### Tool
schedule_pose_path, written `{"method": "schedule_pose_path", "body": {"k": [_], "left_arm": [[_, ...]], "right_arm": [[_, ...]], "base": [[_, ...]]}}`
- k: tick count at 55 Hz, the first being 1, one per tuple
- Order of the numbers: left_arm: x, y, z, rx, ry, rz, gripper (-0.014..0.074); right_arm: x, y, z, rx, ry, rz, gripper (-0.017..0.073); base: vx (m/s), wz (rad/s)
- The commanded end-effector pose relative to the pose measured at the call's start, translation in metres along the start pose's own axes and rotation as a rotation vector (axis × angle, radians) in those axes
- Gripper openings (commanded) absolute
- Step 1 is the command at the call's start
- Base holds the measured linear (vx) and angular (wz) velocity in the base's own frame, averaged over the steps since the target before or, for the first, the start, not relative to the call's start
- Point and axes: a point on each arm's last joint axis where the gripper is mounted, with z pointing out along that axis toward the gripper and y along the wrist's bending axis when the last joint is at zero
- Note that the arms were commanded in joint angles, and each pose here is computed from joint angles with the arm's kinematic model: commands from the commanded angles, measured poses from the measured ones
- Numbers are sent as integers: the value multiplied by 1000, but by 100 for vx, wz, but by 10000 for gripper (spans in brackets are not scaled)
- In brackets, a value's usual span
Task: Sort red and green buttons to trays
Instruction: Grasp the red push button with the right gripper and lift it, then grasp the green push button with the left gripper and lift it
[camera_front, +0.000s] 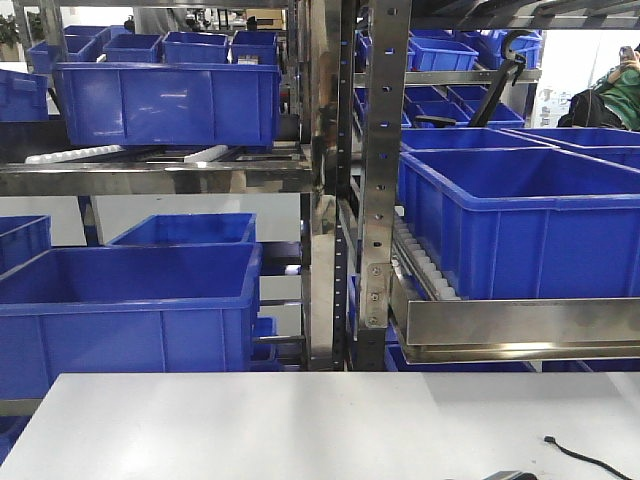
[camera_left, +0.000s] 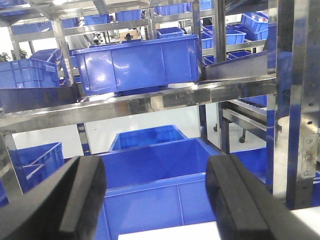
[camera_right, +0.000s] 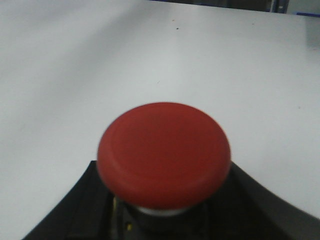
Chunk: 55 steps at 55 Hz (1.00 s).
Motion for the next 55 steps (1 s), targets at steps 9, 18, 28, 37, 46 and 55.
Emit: {"method": "schedule_pose_path", "body": {"k": [9, 18, 28, 37, 46, 55], "left_arm": [[-17, 0, -1, 4, -101, -11, 556], [-12, 0, -1, 2, -53, -11, 556], [-3, 1, -1, 0, 47, -7, 556], [18, -1, 11, 6, 183, -4, 556], [73, -10, 22, 36, 322, -85, 556], [130, -16, 21, 42, 389, -118, 556]], "right_arm": [[-69, 15, -49, 41, -350, -31, -9], [-104, 25, -94, 146, -341, -54, -9], [-139, 41, -144, 225, -323, -175, -9], [-154, 54, -189, 321, -353, -218, -9], [-164, 67, -223, 364, -450, -254, -9], [-168, 75, -240, 375, -525, -277, -9]], "base": [[0, 0], [0, 0], [0, 0], [0, 0], [0, 0], [0, 0]]}}
